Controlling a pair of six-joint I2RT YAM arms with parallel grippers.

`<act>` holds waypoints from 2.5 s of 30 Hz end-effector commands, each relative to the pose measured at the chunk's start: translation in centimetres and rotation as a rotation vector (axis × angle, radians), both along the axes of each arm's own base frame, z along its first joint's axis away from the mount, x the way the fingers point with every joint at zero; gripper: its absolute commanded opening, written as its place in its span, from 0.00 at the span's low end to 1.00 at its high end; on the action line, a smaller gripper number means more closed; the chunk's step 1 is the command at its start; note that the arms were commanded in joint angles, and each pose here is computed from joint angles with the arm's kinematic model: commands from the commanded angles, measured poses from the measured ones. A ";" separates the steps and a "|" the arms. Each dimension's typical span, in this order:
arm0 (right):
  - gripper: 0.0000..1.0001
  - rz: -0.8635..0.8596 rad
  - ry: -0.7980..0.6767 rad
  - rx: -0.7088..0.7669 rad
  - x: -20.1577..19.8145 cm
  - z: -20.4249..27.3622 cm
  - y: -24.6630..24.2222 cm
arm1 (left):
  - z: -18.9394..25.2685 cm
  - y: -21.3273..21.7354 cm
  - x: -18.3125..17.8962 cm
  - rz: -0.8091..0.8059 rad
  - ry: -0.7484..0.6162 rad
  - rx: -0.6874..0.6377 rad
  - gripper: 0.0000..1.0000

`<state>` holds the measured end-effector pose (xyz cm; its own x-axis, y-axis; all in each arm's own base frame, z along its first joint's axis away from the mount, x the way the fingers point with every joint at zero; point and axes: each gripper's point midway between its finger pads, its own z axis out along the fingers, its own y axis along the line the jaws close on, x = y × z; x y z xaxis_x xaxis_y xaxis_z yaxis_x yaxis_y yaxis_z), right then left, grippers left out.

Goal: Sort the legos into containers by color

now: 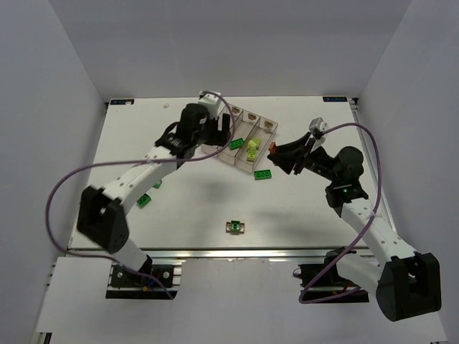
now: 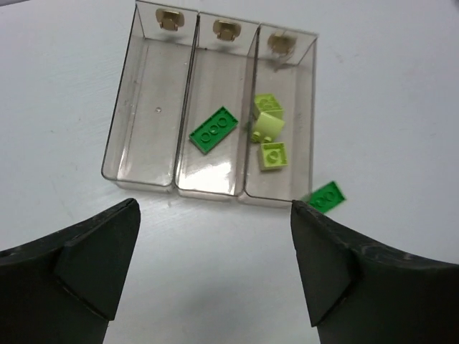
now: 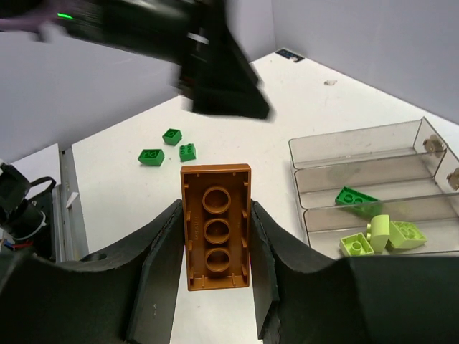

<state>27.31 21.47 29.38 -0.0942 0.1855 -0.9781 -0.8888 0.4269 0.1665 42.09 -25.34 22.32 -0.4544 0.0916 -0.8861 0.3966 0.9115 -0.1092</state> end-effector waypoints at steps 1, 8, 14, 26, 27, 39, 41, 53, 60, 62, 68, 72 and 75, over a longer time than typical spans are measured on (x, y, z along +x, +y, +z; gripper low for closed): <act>0.00 -0.005 -0.048 -0.012 1.0 1.5 0.0 | 3.7 2.0 -3.1 0.024 -0.085 -0.124 0.97; 0.00 -0.027 -0.014 -0.085 3.1 0.2 0.2 | 6.0 4.6 -8.7 0.016 -0.160 -0.257 0.98; 0.00 -0.039 0.006 -0.208 7.1 -0.2 1.4 | 6.1 7.1 -11.5 0.046 -0.248 -0.290 0.98; 0.00 -0.007 -0.005 -0.387 17.7 -3.8 8.8 | 6.9 6.7 -12.9 0.006 -0.273 -0.384 0.98; 0.00 -0.014 -0.036 -0.388 18.5 -2.7 9.8 | 6.8 6.6 -12.9 0.005 -0.267 -0.388 0.98; 0.00 0.024 -0.049 -0.506 24.9 -8.8 17.2 | 7.5 7.2 -13.2 0.005 -0.310 -0.378 0.98; 0.00 0.021 -0.092 -0.529 25.4 -9.5 18.2 | 7.5 7.3 -13.2 0.009 -0.313 -0.375 0.98; 0.15 0.033 -0.115 -0.559 26.4 -13.7 21.6 | 7.6 7.4 -13.3 0.009 -0.321 -0.366 0.98; 0.43 0.029 -0.095 -0.584 26.6 -15.6 21.6 | 8.0 7.5 -13.5 0.002 -0.334 -0.374 0.98; 0.45 0.036 -0.082 -0.576 26.3 -15.5 21.7 | 8.0 7.4 -13.5 -0.001 -0.337 -0.371 0.98; 0.54 0.068 -0.048 -0.559 25.1 -14.5 21.5 | 7.0 7.6 -12.8 0.016 -0.312 -0.326 0.98; 0.64 0.060 -0.060 -0.544 24.2 -12.0 20.9 | 6.6 7.7 -12.7 0.025 -0.306 -0.316 0.98; 0.64 0.036 -0.075 -0.556 23.4 -10.1 19.9 | 5.9 7.8 -12.4 0.048 -0.286 -0.313 0.98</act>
